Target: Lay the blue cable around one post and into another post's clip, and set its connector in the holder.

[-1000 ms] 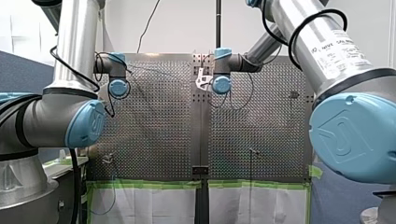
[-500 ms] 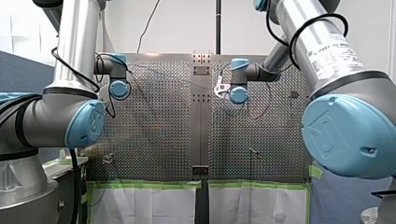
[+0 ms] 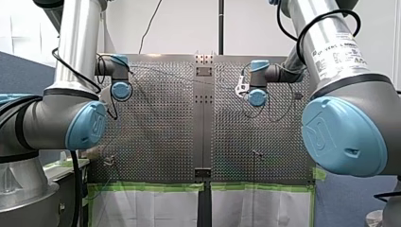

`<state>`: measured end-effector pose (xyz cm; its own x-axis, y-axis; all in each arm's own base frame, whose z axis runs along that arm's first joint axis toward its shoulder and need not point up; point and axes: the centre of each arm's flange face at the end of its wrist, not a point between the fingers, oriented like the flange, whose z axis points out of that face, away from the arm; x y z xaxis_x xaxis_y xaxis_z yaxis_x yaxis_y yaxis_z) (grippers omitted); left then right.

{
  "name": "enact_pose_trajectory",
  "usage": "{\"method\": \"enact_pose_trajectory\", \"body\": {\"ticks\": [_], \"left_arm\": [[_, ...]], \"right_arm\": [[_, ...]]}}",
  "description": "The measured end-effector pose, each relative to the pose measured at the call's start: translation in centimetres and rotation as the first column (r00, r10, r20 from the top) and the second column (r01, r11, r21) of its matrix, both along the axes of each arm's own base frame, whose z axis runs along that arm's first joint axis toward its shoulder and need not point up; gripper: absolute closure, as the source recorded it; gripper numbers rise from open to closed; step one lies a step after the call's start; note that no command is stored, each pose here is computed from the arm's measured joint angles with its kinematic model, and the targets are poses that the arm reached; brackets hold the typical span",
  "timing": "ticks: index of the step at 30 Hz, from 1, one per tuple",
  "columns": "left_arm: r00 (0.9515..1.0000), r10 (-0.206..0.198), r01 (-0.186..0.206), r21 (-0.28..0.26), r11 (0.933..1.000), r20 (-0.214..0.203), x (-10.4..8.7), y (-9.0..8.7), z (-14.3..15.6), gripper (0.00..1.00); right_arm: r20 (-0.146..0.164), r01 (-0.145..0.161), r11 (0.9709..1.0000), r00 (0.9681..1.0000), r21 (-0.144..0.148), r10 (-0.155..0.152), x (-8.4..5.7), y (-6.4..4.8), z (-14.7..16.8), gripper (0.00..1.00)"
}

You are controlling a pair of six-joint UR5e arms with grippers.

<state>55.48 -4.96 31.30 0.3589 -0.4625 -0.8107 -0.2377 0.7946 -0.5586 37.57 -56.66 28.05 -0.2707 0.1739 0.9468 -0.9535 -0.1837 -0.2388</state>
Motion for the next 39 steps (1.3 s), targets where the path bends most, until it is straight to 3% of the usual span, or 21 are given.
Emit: {"method": "enact_pose_trajectory", "body": {"ticks": [6,13,21,27,34,39], "left_arm": [[1.0000,-0.003,0.003,0.000,1.0000,-0.003,-0.1,-0.3,0.0,0.26],[1.0000,-0.002,0.002,0.004,1.0000,-0.008,-0.2,-0.7,-0.2,0.26],[0.9999,-0.008,0.008,0.009,0.9999,-0.013,-0.3,-1.2,-0.2,0.26],[0.9998,-0.012,0.012,0.014,0.9998,-0.016,-0.3,-1.5,-0.2,0.26],[0.9997,-0.016,0.016,0.020,0.9997,-0.019,-0.4,-1.8,-0.3,0.26],[0.9996,-0.017,0.018,0.026,0.9995,-0.022,-0.4,-1.9,-0.3,0.26]], "right_arm": [[-0.012,0.039,0.9992,0.9992,-0.002,-0.039,-1.8,0.0,-1.7,1.00],[-0.025,0.088,0.9961,0.9958,0.003,-0.088,-3.8,0.2,-3.9,1.00],[-0.045,0.124,0.9911,0.9915,0.048,-0.122,-5.9,0.5,-9.3,1.00],[-0.053,0.167,0.9810,0.9853,0.098,-0.163,-8.3,0.9,-14.1,1.00],[-0.062,0.233,0.9584,0.9722,0.165,-0.226,-12.3,1.8,-20.3,1.00],[-0.077,0.248,0.9475,0.9683,0.201,-0.237,-14.7,2.6,-23.7,1.00]]}}
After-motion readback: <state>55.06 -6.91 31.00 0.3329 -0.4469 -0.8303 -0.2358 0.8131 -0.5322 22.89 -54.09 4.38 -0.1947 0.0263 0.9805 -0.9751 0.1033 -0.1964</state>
